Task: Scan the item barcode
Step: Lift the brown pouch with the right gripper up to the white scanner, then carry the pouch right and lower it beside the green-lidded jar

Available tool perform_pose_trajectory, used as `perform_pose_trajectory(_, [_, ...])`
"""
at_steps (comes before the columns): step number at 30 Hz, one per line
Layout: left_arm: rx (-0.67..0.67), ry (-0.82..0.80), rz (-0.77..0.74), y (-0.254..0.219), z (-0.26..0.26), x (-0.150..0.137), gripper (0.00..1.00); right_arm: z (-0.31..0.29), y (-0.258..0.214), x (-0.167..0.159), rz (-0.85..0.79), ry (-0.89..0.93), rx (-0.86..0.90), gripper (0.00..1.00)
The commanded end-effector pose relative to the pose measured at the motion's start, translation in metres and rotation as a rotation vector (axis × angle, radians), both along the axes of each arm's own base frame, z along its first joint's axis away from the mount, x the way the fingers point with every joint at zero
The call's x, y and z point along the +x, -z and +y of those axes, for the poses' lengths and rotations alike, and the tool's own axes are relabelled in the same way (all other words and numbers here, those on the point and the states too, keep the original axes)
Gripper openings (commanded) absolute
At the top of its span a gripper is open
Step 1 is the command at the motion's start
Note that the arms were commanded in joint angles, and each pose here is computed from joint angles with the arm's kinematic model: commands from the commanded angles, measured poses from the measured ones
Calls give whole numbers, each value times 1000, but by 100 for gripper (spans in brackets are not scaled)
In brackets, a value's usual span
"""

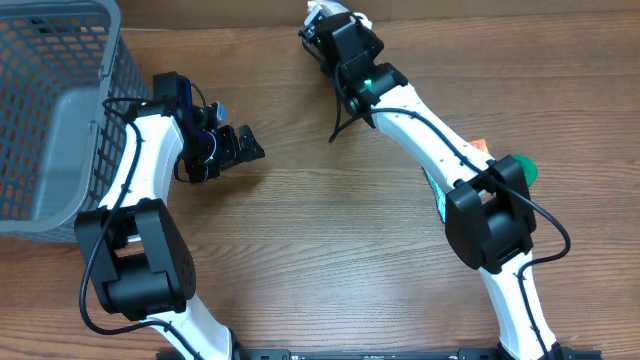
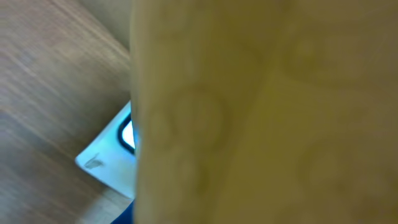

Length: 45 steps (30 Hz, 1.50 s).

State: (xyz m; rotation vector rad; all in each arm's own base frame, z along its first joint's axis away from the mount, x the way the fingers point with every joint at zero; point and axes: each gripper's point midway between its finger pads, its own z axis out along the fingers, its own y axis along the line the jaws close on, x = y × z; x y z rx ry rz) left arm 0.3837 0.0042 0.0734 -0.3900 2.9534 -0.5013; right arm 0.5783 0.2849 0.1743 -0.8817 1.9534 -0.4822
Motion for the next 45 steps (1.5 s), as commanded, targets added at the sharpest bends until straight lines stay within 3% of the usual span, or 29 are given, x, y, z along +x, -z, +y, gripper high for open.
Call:
perform_pose_trajectory(1, [14, 19, -33, -9, 0, 1, 100, 11, 5, -5, 13, -16, 27, 20])
perform_pose_trajectory(8, [14, 19, -33, -9, 0, 1, 100, 10, 5, -5, 17, -7, 40, 20])
perform_pose_trajectory(12, [14, 19, -33, -9, 0, 1, 100, 4, -1, -4, -3, 25, 27, 12])
perform_pose_trajectory(18, [14, 19, -33, -9, 0, 1, 100, -8, -56, -16, -59, 81, 104, 9])
perform_pose_trajectory(25, [14, 19, -33, -9, 0, 1, 100, -22, -139, -61, -30, 46, 314, 11])
perform_pose_trajectory(30, [14, 19, -33, -9, 0, 1, 100, -39, -143, -118, 200, -13, 383, 13])
perform_pose_trajectory(37, [14, 19, -33, -9, 0, 1, 99, -81, -61, -208, 783, 9, 338, 14])
perform_pose_trajectory(42, [14, 19, -33, -9, 0, 1, 100, -113, -7, -247, 1043, 67, 274, 17])
perform_pose_trajectory(44, [14, 19, -33, -9, 0, 1, 100, -119, 9, -255, 1096, 70, 254, 31])
perform_pose_trajectory(45, [14, 19, -33, -9, 0, 1, 100, -124, 17, -257, 1109, 85, 245, 51])
